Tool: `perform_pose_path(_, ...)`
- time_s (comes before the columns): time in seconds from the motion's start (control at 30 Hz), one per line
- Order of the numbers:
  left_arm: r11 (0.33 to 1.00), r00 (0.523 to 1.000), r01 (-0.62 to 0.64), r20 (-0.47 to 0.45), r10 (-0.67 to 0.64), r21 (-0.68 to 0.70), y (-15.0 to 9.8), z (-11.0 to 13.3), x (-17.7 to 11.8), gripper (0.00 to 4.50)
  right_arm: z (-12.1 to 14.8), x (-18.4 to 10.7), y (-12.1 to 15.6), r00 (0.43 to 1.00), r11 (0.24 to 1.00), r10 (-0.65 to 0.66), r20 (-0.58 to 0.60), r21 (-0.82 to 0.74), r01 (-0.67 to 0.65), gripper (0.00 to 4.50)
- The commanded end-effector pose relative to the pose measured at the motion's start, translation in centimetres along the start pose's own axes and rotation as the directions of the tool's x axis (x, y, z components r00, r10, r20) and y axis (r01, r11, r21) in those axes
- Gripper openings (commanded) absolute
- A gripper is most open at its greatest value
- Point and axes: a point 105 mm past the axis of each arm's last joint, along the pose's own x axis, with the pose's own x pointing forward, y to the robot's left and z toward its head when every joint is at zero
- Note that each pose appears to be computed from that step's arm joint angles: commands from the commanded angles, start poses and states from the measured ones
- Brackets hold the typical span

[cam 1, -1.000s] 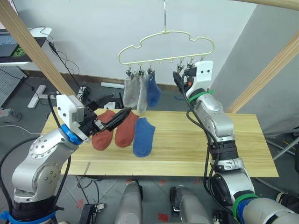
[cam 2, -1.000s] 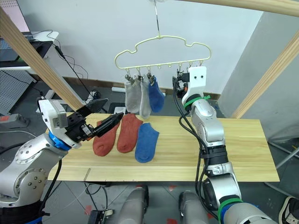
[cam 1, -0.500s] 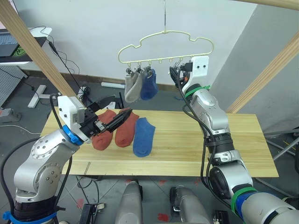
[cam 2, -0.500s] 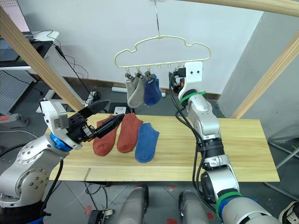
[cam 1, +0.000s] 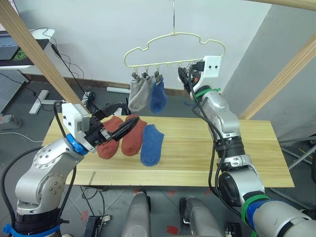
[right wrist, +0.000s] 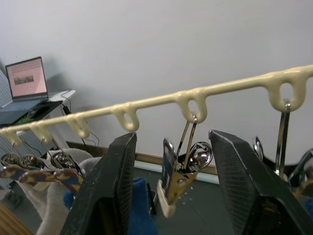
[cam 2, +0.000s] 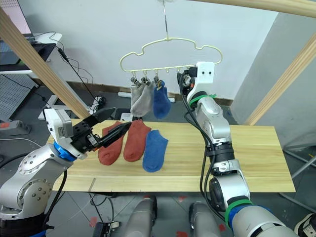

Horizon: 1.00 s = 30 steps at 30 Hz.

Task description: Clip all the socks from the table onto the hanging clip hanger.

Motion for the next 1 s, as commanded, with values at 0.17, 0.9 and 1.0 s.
perform_pose_path(0.17, 0.999, 1.0, 0.008, 0.022, -0.009, 0.034, -0.3, 0.59, 0.0, 4.5, 1.72, 0.52, -0.44, 0.998, 0.997, -0.032, 0.059, 0.075, 0.028, 2.46)
perform_pose_path(0.9, 1.0, 1.0, 0.009, 0.023, -0.01, 0.028, -0.5, 0.79, 0.43, 4.5, 1.55, 0.59, -0.13, 0.999, 0.998, -0.015, 0.05, 0.065, 0.012, 2.46)
perform_pose_path(1.0, 1.0, 1.0, 0.009, 0.021, -0.01, 0.028, -0.55, 0.85, 0.44, 4.5, 1.41, 0.63, 0.24, 0.999, 0.997, 0.0, 0.044, 0.074, -0.004, 2.46)
